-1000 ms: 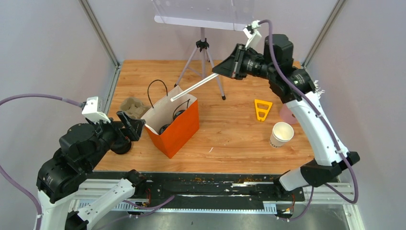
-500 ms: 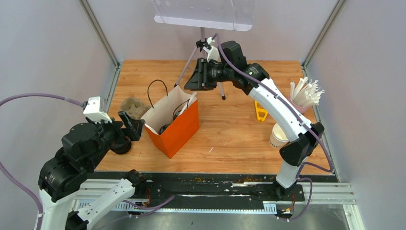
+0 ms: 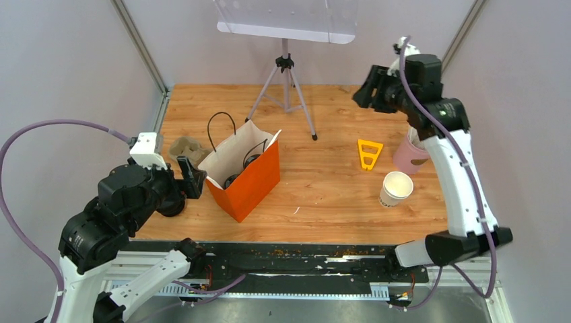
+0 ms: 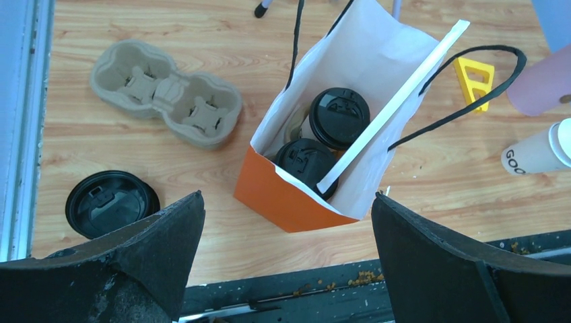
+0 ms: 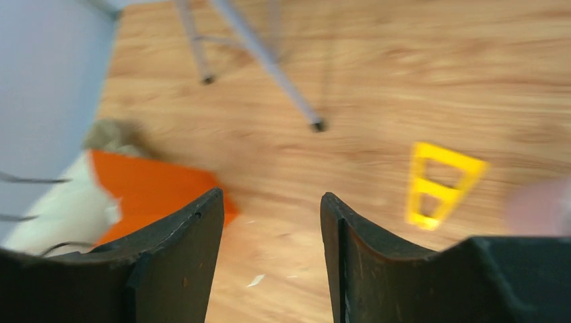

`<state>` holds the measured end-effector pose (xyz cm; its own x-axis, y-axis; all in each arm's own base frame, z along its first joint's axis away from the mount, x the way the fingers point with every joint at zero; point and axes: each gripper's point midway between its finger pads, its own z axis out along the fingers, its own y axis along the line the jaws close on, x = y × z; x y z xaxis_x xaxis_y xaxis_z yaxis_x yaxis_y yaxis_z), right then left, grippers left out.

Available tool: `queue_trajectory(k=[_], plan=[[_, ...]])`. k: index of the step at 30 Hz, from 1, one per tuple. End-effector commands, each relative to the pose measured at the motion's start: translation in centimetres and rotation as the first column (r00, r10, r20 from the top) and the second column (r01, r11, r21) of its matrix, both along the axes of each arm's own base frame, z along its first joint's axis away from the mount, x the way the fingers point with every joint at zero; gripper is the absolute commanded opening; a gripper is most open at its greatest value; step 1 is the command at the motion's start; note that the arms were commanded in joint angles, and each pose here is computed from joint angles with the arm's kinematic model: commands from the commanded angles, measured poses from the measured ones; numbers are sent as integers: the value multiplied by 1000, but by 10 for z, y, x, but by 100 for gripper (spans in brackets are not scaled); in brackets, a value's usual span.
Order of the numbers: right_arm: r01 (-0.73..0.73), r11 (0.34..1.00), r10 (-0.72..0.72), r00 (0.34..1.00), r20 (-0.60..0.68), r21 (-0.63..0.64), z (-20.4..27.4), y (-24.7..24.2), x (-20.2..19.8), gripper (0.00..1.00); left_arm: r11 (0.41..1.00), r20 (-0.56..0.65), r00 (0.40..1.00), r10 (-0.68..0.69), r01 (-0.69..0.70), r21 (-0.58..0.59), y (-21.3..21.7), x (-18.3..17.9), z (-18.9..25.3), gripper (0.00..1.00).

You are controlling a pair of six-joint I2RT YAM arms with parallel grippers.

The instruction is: Pack the takeout coffee

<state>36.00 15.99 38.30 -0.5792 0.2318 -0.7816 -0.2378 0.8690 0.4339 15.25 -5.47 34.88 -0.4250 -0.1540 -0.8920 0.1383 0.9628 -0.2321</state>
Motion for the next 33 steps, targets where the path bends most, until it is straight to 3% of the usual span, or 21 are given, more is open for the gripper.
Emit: queue_trajectory(k=[1,3,5,12,16,29,33], plan=[[268,887,-205,959,198,-377,6,-104,-5,57,998,22,998,-51,51,23,-2,-4,5,100],[333,795,-253,942,221,-507,-2,-140,-6,58,998,26,998,-61,60,16,-5,-3,7,100],[347,749,-287,938,196,-564,-15,-164,-6,59,998,29,997,-66,66,8,-7,-3,7,100],[325,705,-362,929,73,-631,-53,-205,2,55,997,39,996,-79,79,-17,-11,-4,5,100],[373,654,-447,892,61,-658,-59,-244,2,51,997,42,996,-77,78,-21,-9,-5,5,100],[367,701,-476,879,-17,-611,-85,-262,7,53,997,10,999,-47,48,-54,-11,-3,-9,100],[354,705,-476,878,-40,-615,-95,-264,8,46,996,10,998,-56,56,-65,-14,-2,-10,99]])
